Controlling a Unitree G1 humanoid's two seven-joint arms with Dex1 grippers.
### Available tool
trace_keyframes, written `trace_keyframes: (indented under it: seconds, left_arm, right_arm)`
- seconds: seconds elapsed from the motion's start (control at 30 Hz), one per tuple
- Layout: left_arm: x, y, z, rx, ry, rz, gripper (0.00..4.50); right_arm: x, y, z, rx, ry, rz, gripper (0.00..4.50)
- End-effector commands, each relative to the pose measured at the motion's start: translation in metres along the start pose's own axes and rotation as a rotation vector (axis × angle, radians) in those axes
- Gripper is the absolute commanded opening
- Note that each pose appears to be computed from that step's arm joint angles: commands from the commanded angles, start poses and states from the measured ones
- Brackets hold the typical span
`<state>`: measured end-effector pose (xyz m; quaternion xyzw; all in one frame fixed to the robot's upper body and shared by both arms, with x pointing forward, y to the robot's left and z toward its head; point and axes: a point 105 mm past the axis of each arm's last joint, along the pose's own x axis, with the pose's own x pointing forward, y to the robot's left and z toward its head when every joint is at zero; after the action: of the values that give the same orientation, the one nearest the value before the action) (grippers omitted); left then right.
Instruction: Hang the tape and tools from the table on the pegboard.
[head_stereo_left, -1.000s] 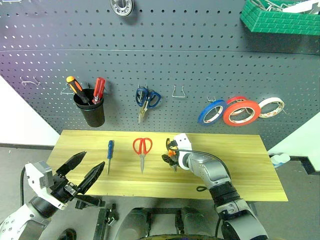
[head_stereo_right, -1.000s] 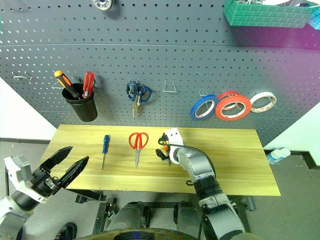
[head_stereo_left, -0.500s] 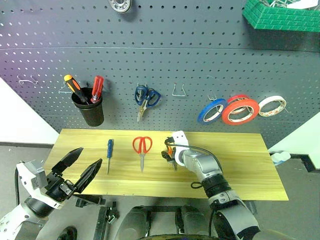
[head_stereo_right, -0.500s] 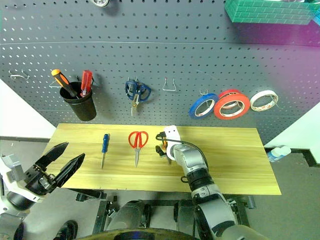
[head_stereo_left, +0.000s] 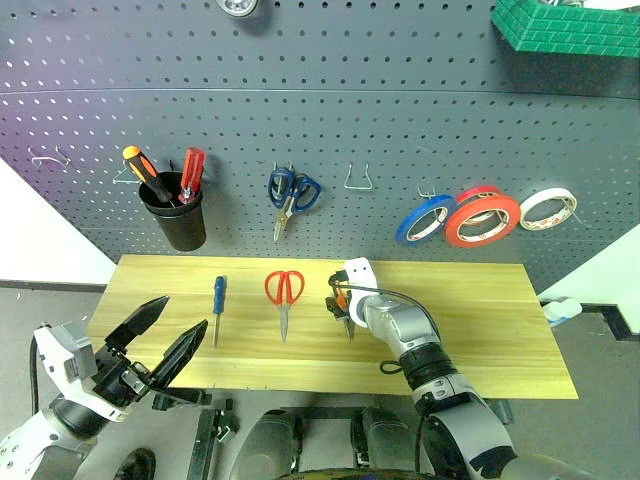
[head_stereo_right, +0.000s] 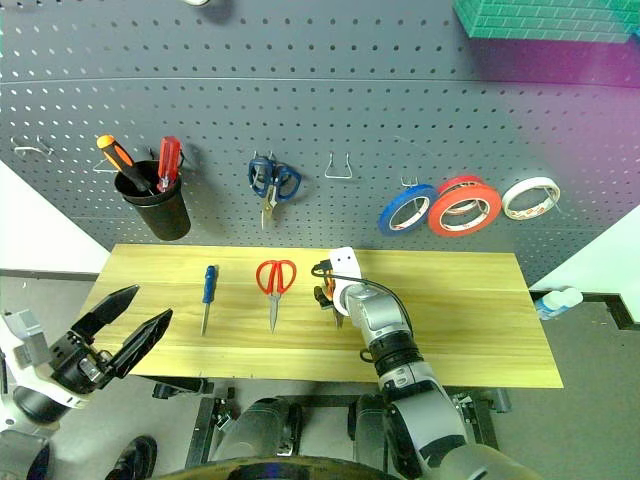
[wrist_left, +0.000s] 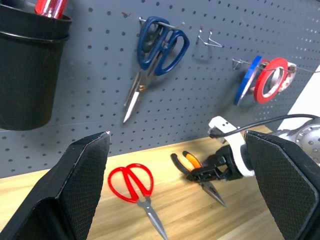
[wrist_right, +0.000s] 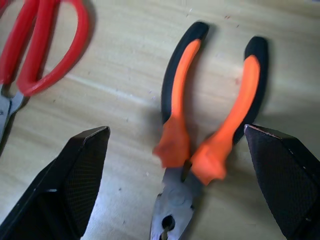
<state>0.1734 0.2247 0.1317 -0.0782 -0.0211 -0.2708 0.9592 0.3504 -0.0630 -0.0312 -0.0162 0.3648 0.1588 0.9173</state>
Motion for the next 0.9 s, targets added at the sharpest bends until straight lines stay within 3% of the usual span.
trace_keyframes:
  seconds: [0.03, 0.27, 0.9]
  left_arm:
    - [0.001, -0.004, 0.007, 0.027, -0.018, -0.012, 4.5]
    - [0.004, -0.005, 0.005, 0.032, -0.013, -0.022, 4.5]
    - [-0.001, -0.007, 0.002, 0.027, 0.011, -0.019, 4.5]
  right_arm:
    - [-0.004, 0.007, 0.026, -0.018, -0.085, 0.016, 4.49]
    - [0.0, -0.003, 0.003, 0.023, 0.025, -0.066, 4.49]
    - [0.006, 0.009, 0.006, 0.037, 0.056, -0.088, 4.49]
